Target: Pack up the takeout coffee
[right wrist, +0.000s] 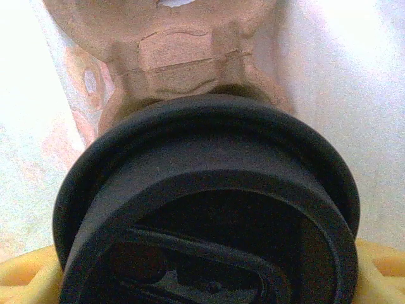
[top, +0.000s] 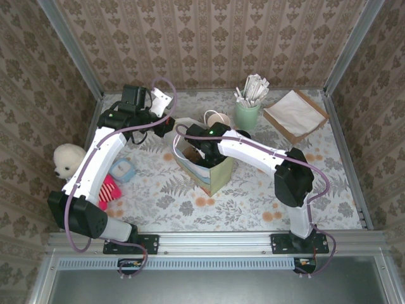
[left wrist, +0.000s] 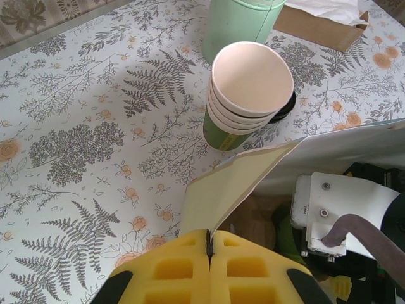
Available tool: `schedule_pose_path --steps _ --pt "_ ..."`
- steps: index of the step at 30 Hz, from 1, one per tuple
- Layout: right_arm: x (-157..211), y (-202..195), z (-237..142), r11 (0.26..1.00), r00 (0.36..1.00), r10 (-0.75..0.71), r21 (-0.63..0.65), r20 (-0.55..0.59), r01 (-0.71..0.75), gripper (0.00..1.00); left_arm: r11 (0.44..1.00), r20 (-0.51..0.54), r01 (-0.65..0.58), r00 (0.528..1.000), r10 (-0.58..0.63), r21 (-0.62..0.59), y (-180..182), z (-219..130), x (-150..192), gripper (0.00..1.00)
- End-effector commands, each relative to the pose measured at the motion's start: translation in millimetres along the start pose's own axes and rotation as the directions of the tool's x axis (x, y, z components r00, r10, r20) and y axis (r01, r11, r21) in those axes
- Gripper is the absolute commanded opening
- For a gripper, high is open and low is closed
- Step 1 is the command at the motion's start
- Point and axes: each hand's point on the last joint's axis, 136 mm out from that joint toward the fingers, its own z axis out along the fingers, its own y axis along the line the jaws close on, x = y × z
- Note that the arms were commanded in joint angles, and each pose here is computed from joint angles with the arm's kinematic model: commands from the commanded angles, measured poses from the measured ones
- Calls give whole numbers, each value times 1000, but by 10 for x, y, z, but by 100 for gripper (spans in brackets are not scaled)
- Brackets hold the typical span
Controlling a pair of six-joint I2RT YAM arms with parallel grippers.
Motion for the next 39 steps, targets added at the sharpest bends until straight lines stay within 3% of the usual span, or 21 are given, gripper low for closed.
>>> schedule_pose_path --steps 1,17,39 --pt "147 -55 196 1000 998 -2 26 -69 4 52 1000 39 10 999 -10 -3 37 -37 -89 0" --pt "306 -54 523 999 991 -8 33 -131 12 51 1000 36 10 999 -10 -4 40 -29 -78 0" --pt "379 -90 635 998 987 -23 59 -160 33 50 1000 41 13 999 -13 3 27 -35 -93 0"
